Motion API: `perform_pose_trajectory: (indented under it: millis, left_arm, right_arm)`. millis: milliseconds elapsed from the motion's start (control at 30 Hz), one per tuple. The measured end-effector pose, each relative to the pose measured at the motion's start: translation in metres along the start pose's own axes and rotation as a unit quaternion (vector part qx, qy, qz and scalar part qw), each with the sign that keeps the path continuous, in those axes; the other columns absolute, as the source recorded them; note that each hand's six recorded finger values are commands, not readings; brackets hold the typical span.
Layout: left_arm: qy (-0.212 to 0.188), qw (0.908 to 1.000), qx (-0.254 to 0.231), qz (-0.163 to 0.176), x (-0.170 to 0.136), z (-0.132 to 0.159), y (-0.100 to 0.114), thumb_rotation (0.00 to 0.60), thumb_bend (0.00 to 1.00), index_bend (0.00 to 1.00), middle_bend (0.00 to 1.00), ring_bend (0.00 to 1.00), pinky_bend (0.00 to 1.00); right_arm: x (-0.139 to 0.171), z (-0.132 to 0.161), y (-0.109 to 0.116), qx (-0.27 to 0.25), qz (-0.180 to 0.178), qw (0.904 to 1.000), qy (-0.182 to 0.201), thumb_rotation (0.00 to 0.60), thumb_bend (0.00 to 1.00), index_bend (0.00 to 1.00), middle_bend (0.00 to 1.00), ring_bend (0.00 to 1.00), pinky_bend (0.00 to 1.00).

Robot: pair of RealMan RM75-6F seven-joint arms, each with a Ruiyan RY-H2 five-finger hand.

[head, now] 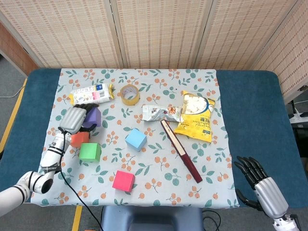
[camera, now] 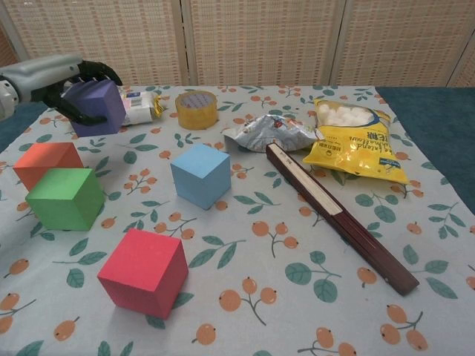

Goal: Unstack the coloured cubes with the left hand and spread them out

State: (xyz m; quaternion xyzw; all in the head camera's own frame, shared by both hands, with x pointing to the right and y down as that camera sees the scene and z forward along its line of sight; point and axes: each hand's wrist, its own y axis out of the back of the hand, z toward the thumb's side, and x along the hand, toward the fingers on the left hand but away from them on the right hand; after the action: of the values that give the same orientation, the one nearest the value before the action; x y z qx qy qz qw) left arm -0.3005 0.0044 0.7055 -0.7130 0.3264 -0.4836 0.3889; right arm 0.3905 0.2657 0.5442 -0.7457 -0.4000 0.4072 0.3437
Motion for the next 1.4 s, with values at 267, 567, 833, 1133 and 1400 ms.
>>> perform_pose_trajectory:
  millis: [267, 567, 833, 1133, 1400]
  left_arm:
    - [0.014, 0.9989, 0.033, -0.03, 0.033, 0.006, -0.038, 0.6, 0.4, 0.15, 0.2, 0.17, 0.17]
    - [0.018, 0.9969, 0.033, -0.069, 0.031, 0.005, -0.054, 0.6, 0.35, 0.0, 0.0, 0.0, 0.08]
    - [-0.015, 0.9979, 0.019, -0.059, 0.008, 0.018, -0.03, 0.6, 0.33, 0.0, 0.0, 0.0, 0.03]
    - [-0.058, 0.998, -0.004, 0.023, -0.135, 0.017, 0.016, 0.6, 0.33, 0.0, 0.0, 0.0, 0.0]
    - [0.047, 0.9928, 0.018, 0.109, -0.297, -0.029, 0.029, 0.6, 0.35, 0.0, 0.0, 0.0, 0.0]
  right_arm:
    - [-0.005, -0.009, 0.003, -0.002, -0.002, 0.9999, -0.017, 0.6, 0.3, 0.0, 0.0, 0.0, 0.0]
    - [-0.003, -0.004, 0.006, -0.001, -0.009, 0.9999, -0.009, 0.6, 0.3, 0.0, 0.0, 0.0, 0.0]
    - [0.002, 0.003, 0.006, 0.002, -0.009, 0.9999, 0.005, 0.6, 0.3, 0.0, 0.0, 0.0, 0.0]
    - [0.003, 0.004, 0.008, 0.017, -0.017, 0.9997, 0.004, 0.6, 0.3, 0.0, 0.0, 0.0, 0.0]
    - [0.004, 0.0, 0.011, 0.046, -0.032, 0.9982, -0.021, 0.6, 0.3, 0.0, 0.0, 0.0, 0.0]
